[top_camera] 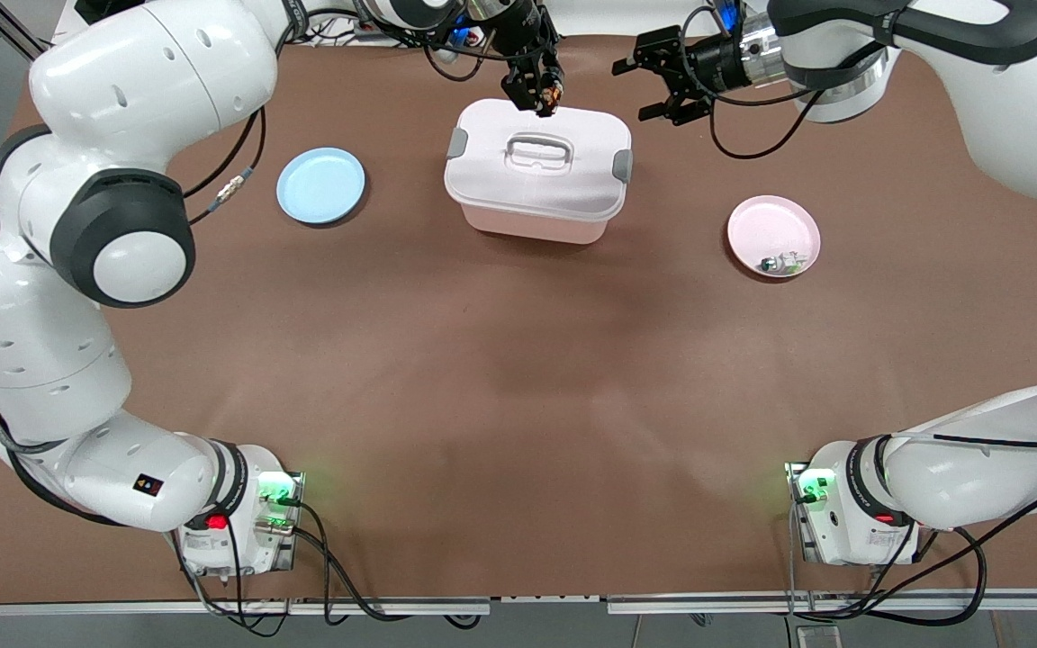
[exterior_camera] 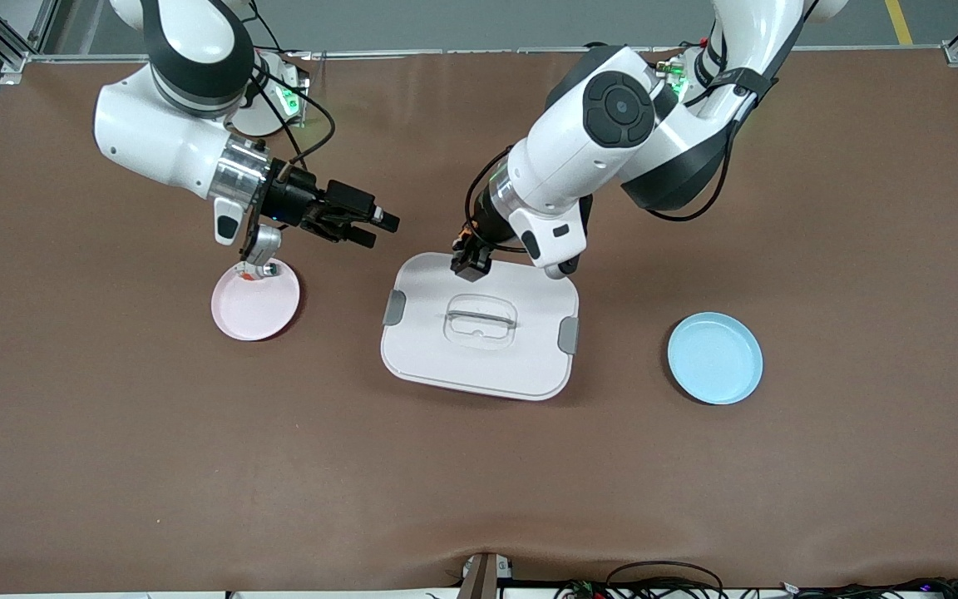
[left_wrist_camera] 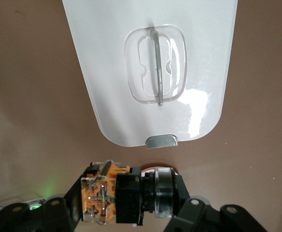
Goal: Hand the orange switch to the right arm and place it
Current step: 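Move the right gripper toward the switch held by the left gripper, then close the right gripper on the switch while the left gripper holds it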
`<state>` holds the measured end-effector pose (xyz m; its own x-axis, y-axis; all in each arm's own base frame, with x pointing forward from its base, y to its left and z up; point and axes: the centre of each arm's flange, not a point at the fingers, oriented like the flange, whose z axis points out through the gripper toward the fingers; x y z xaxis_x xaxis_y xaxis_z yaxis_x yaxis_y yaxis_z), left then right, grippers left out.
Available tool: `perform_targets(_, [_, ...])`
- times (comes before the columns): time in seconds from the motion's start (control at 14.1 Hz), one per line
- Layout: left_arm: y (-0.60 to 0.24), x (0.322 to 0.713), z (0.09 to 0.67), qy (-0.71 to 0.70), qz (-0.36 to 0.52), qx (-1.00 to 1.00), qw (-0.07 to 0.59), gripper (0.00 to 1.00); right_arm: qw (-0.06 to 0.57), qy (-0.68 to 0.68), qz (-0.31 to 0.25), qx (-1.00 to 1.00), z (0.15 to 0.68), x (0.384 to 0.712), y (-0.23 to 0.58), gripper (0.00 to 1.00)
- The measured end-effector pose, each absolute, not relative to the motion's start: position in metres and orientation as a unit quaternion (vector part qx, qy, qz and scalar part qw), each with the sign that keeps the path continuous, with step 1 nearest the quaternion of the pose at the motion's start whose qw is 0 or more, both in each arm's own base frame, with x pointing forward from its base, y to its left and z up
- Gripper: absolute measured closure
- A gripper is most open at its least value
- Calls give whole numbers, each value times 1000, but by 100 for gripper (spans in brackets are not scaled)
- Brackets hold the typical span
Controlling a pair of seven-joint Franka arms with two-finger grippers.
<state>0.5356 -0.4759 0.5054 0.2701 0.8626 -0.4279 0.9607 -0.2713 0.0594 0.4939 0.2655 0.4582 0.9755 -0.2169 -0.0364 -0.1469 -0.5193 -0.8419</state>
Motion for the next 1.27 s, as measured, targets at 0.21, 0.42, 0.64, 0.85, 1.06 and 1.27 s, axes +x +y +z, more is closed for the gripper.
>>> perform_targets(0.21, [-476,536,505,583,-158,781,155,28,481,102,-58,-869,461,492,290,0])
perform_targets(0.42, [-476,536,504,583,-158,781,155,28,479,94,-76,-869,463,493,314,0])
perform_targets(0.64, [-479,534,504,582,-158,783,154,28,475,91,-89,-871,460,497,333,0])
perform_targets(0.85, [-479,533,503,581,-158,783,154,28,470,87,-89,-874,452,496,349,0])
perform_targets(1.06, [-479,535,500,582,-159,783,152,28,470,86,-88,-874,449,498,354,0])
perform_targets(1.27, [-479,535,499,583,-159,783,151,28,474,90,-82,-872,445,495,358,0])
